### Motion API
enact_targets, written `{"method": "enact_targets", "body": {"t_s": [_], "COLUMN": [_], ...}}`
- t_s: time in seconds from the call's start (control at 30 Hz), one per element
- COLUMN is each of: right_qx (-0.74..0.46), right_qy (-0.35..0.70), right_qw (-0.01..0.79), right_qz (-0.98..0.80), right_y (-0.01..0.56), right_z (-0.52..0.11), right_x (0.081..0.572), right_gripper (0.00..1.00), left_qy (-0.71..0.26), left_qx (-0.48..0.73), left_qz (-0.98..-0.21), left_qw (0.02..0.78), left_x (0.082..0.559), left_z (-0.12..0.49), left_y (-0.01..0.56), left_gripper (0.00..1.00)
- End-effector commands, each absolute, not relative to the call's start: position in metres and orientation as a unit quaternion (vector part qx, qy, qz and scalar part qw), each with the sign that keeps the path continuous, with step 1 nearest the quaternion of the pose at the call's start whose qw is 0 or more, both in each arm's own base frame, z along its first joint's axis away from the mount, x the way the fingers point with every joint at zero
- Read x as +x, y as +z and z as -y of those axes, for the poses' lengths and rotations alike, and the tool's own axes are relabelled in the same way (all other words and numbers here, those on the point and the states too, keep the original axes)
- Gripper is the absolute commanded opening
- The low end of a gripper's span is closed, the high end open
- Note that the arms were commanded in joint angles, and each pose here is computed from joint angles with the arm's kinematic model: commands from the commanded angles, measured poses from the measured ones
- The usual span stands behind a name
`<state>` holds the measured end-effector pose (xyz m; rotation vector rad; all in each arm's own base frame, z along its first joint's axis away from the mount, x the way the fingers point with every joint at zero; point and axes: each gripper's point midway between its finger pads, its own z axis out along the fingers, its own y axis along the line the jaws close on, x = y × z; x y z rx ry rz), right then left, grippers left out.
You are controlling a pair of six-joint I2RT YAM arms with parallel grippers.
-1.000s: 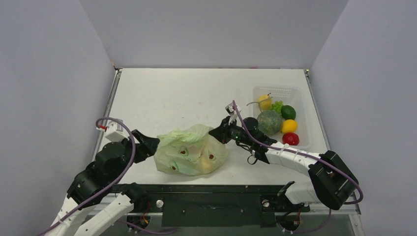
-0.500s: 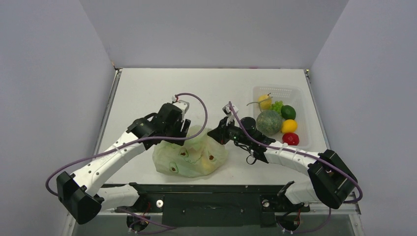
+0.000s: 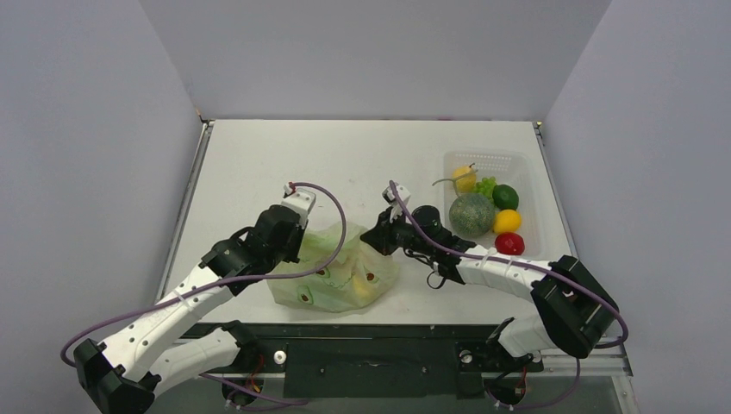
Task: Take the fake fruits out of the plastic bag
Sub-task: Untie the plastic bag at the center of the board.
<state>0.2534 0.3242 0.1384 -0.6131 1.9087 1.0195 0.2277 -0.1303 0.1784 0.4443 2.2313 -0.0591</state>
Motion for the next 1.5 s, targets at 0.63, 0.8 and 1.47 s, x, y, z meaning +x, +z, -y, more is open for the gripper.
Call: {"method": "enact_targets", "body": {"t_s": [0.63,0.8,1.47], "right_qx": [-0.33,-0.375,-0.236], "right_qy": [0.278,0.306,0.286], "right_qw": [0.568,0.542,0.566], "right_qz": [-0.7,-0.687,-0.736], "right_y": [0.237,0.23,0.232], "right_z": [-0.333,-0.364,-0.371], "right_x": [0.239,0.218,0.235], "right_gripper": [0.73,0.76,0.1], "left_qy": [-0.119,-0.132,-0.109], "left_qx": [0.193,0.193,0.141], "left_qz": [-0.848,-0.84,-0.816], "left_qw": [0.478,0.489,0.55], "left_x": [0.224,0.22,0.221], "left_z": [0.157,0.156,0.128], "left_y": [0.205,0.213,0.242], "left_gripper": [0.0,0.0,0.0]}}
